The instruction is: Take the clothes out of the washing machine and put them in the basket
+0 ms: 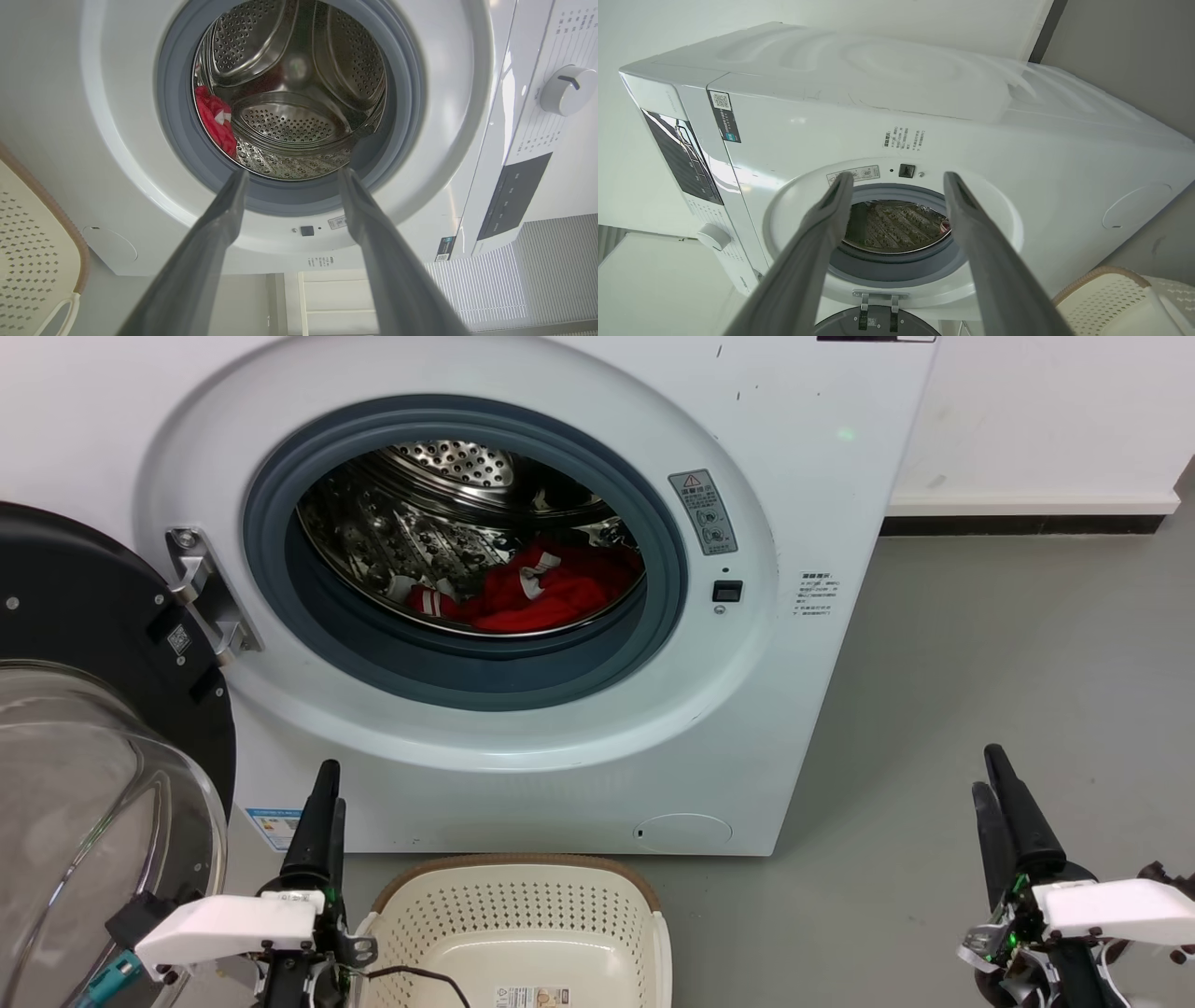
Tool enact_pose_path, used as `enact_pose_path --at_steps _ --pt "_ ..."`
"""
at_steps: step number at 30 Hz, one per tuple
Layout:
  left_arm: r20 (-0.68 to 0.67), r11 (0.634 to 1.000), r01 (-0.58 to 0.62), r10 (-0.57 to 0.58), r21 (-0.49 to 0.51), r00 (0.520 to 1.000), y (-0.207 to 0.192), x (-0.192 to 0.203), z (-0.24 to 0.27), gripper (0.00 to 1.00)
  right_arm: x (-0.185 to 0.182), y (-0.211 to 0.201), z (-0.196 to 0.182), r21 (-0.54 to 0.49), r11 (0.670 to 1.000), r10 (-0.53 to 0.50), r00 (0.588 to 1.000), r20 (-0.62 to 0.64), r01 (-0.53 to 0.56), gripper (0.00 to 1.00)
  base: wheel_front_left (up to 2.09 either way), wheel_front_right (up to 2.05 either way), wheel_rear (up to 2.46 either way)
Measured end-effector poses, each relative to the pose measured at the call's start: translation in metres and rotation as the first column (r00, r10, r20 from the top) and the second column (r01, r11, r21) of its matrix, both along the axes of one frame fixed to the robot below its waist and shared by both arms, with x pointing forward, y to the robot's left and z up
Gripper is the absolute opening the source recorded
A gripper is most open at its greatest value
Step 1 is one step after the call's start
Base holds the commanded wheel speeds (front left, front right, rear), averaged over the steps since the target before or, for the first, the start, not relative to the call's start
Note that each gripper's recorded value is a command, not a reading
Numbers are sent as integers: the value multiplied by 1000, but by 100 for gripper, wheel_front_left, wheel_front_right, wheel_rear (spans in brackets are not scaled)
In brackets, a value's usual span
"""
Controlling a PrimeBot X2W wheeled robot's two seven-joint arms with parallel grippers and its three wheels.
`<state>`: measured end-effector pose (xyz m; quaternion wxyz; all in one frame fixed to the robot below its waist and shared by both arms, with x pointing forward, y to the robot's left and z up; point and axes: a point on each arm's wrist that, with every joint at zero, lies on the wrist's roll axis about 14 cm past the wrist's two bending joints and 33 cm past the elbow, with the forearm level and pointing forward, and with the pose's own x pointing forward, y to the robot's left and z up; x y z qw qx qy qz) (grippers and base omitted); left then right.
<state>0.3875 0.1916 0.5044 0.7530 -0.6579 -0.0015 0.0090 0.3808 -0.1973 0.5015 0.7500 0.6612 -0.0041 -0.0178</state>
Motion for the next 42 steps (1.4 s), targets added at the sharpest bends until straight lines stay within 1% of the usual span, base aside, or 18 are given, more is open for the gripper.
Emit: enact_pose_path --at_steps 4,8,14,17,21,25,31,34,37,42 --pt "22 996 -6 4 84 1000 0 2 8 100 0 0 6 -91 996 -1 1000 16 2 100 0 0 0" --pt "50 987 -18 10 157 999 1 4 17 100 0 0 13 -188 982 -1 999 34 7 100 0 0 0" --pt "78 963 -30 9 267 997 0 4 26 100 1 3 25 -332 943 6 998 67 17 100 0 0 0" --pt "92 946 -36 7 323 996 -1 5 30 100 0 6 27 -409 913 17 997 72 14 100 0 0 0" --pt "107 913 -38 -6 405 994 -5 4 35 100 -2 10 29 -501 865 29 997 78 14 100 0 0 0" --pt "117 879 -43 -15 476 993 -9 4 38 100 -3 12 29 -567 823 35 996 79 16 100 0 0 0" --pt "120 830 -45 -26 556 992 -12 3 38 100 -6 11 27 -626 779 31 997 77 24 100 0 0 0" --pt "121 802 -50 -28 595 992 -13 3 38 100 -6 13 28 -660 751 35 996 80 26 100 0 0 0" --pt "119 770 -52 -31 635 992 -15 3 37 100 -6 14 27 -683 730 37 996 82 29 100 0 0 0" --pt "116 717 -50 -43 695 992 -19 3 35 100 -7 15 25 -729 684 42 996 77 28 100 0 0 0"
